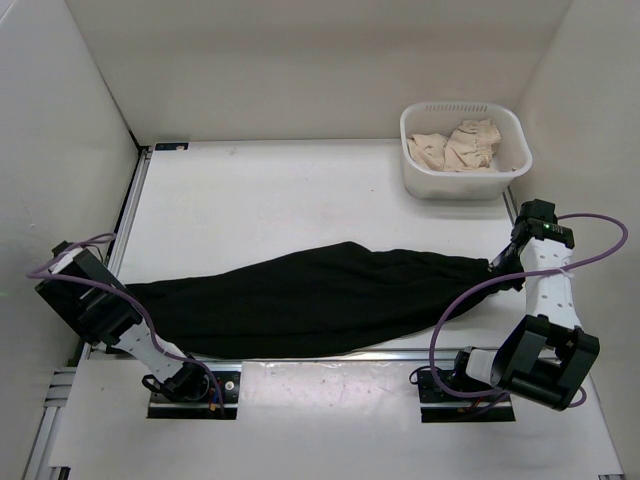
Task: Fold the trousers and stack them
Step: Fold the trousers
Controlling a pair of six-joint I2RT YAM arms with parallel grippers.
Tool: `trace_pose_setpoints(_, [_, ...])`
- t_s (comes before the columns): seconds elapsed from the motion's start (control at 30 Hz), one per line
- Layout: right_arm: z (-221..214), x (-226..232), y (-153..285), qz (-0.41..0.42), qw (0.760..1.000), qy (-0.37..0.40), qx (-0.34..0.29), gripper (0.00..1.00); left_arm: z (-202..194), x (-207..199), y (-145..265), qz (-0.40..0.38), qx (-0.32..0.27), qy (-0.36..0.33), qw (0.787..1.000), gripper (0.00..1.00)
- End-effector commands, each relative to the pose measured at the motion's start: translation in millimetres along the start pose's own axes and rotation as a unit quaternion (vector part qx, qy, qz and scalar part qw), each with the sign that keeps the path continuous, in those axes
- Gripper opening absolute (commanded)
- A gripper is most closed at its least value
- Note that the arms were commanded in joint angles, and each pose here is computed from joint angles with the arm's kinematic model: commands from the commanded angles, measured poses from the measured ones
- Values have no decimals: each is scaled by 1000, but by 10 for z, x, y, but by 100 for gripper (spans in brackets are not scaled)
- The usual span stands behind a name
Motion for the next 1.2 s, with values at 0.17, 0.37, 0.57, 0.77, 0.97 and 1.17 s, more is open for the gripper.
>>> trace_pose_setpoints(0.17, [44, -3, 67, 8, 1000, 0, -13, 0, 37, 60, 231, -13, -9, 9, 1000, 25])
trace_pose_setpoints(0.37, [66, 2, 87, 9, 1000, 0, -17, 0, 99, 7, 686, -53, -64, 1, 997, 18])
trace_pose_setpoints(0.57, [254, 41, 196, 13, 999, 1, -42, 0, 363, 7, 1170, -73, -150, 6, 986, 14])
trace_pose_setpoints(0.77, [482, 102, 360, 21, 998, -2, -65, 0, 719, 24, 1749, -105, -242, 18, 964, 14])
trace_pose_setpoints(0.97, [499, 103, 398, 22, 997, -3, -68, 0, 765, -67, 2248, -131, -311, 2, 941, 14])
trace_pose_setpoints(1.17, [303, 6, 294, -1, 999, -1, -55, 0, 504, -28, 1882, -85, -266, 0, 960, 14])
Point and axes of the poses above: each gripper's point midway between its finger pads, its own y axis back along the fingers, its own x axis along the line the jaws close on, z = x × y, the point moved 7 cm from there along y, back along the fingers, and after that the axes turned 6 degrees about y, right-handed, at the moved point
